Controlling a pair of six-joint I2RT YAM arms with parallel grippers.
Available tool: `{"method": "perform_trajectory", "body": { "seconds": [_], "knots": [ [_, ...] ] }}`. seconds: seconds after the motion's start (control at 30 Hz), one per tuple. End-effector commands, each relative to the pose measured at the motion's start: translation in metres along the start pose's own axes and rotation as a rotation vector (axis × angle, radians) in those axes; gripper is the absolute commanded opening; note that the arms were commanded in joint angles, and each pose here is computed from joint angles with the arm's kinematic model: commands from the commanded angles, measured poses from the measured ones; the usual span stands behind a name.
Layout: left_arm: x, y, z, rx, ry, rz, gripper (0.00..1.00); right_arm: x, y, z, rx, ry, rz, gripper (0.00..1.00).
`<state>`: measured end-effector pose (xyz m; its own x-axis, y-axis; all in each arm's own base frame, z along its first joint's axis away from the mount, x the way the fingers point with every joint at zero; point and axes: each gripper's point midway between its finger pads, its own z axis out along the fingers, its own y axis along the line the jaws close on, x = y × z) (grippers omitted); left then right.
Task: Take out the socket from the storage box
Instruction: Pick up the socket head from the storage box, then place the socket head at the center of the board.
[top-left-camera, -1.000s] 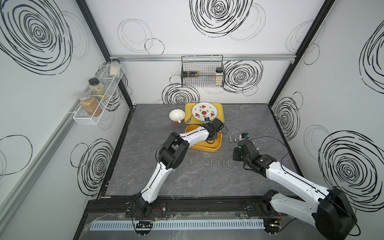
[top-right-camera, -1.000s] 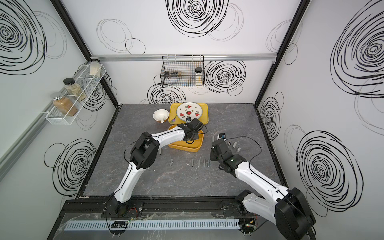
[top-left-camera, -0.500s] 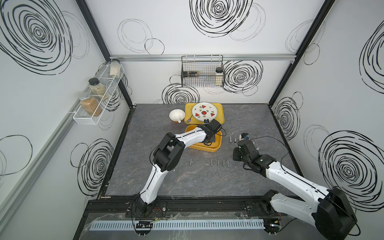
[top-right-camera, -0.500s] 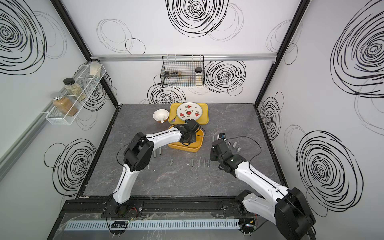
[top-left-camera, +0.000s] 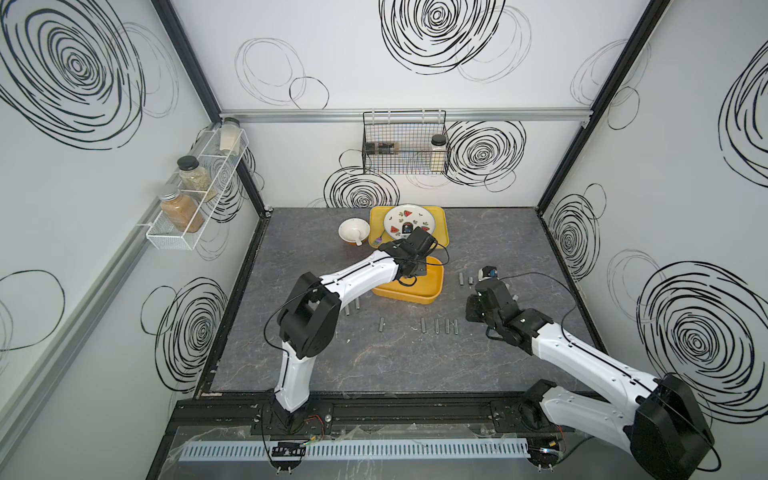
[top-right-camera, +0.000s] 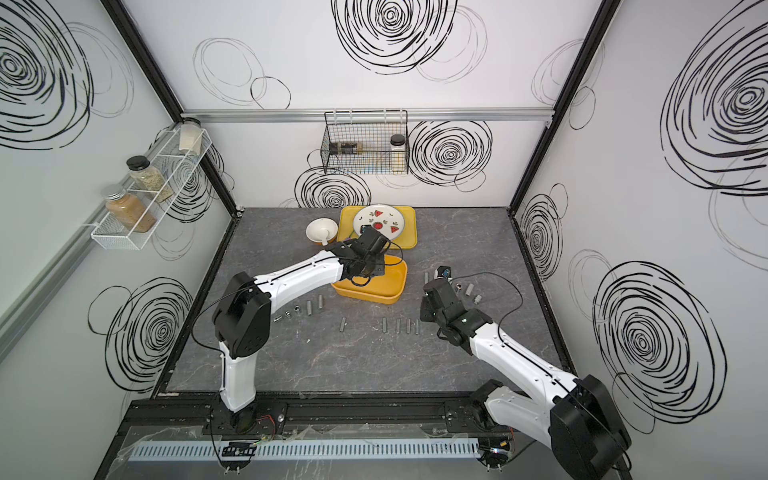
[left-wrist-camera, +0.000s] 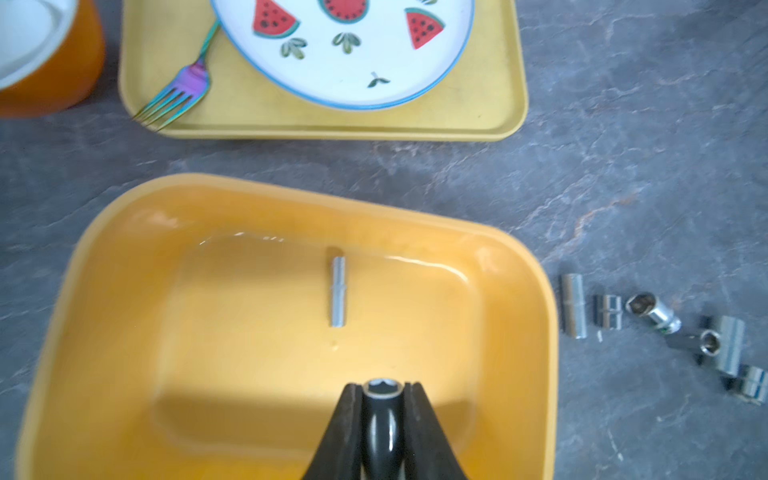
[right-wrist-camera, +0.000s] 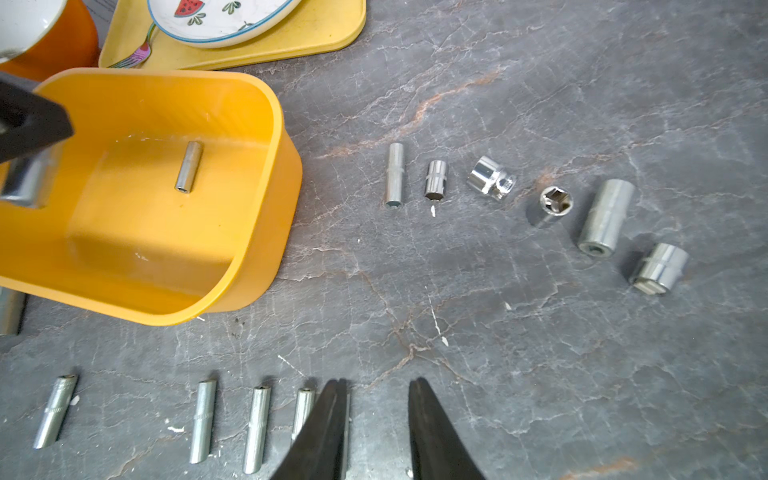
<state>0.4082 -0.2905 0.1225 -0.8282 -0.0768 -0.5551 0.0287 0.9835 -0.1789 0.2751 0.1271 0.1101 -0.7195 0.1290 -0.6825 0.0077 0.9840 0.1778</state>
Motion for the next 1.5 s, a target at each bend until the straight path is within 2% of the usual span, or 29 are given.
{"method": "perform_trajectory", "body": {
  "seconds": [0.0, 0.33, 0.5, 0.67, 0.77, 0.87, 1.0, 1.27, 1.47],
  "knots": [
    [-0.012, 0.041, -0.02, -0.027, -0.032, -0.077, 0.08, -0.004, 0.002, -0.001, -0.012, -0.009, 0.0, 0.31],
    [0.024, 0.146, -0.066, -0.085, 0.005, -0.26, 0.09, -0.002, 0.008, 0.001, -0.043, 0.007, -0.001, 0.3],
    [0.037, 0.202, -0.087, -0.189, -0.026, -0.354, 0.1, 0.0, 0.012, 0.001, -0.068, 0.012, 0.001, 0.3],
    [0.068, 0.257, -0.094, -0.324, -0.04, -0.504, 0.14, 0.001, 0.015, 0.002, -0.08, 0.023, -0.001, 0.3],
    [0.079, 0.264, -0.092, -0.324, -0.036, -0.543, 0.14, 0.004, 0.018, 0.002, -0.1, 0.029, 0.0, 0.3],
    [0.104, 0.288, -0.086, -0.409, -0.013, -0.597, 0.14, 0.004, 0.021, 0.001, -0.118, 0.037, -0.003, 0.3],
    [0.119, 0.305, -0.081, -0.472, -0.025, -0.637, 0.14, 0.006, 0.023, -0.002, -0.143, 0.036, 0.001, 0.3],
    [0.155, 0.32, -0.069, -0.551, 0.049, -0.67, 0.16, 0.007, 0.028, -0.005, -0.177, 0.04, 0.002, 0.3],
    [0.161, 0.322, -0.065, -0.559, 0.058, -0.671, 0.2, 0.007, 0.03, -0.006, -0.19, 0.042, 0.003, 0.3]
  ]
}}
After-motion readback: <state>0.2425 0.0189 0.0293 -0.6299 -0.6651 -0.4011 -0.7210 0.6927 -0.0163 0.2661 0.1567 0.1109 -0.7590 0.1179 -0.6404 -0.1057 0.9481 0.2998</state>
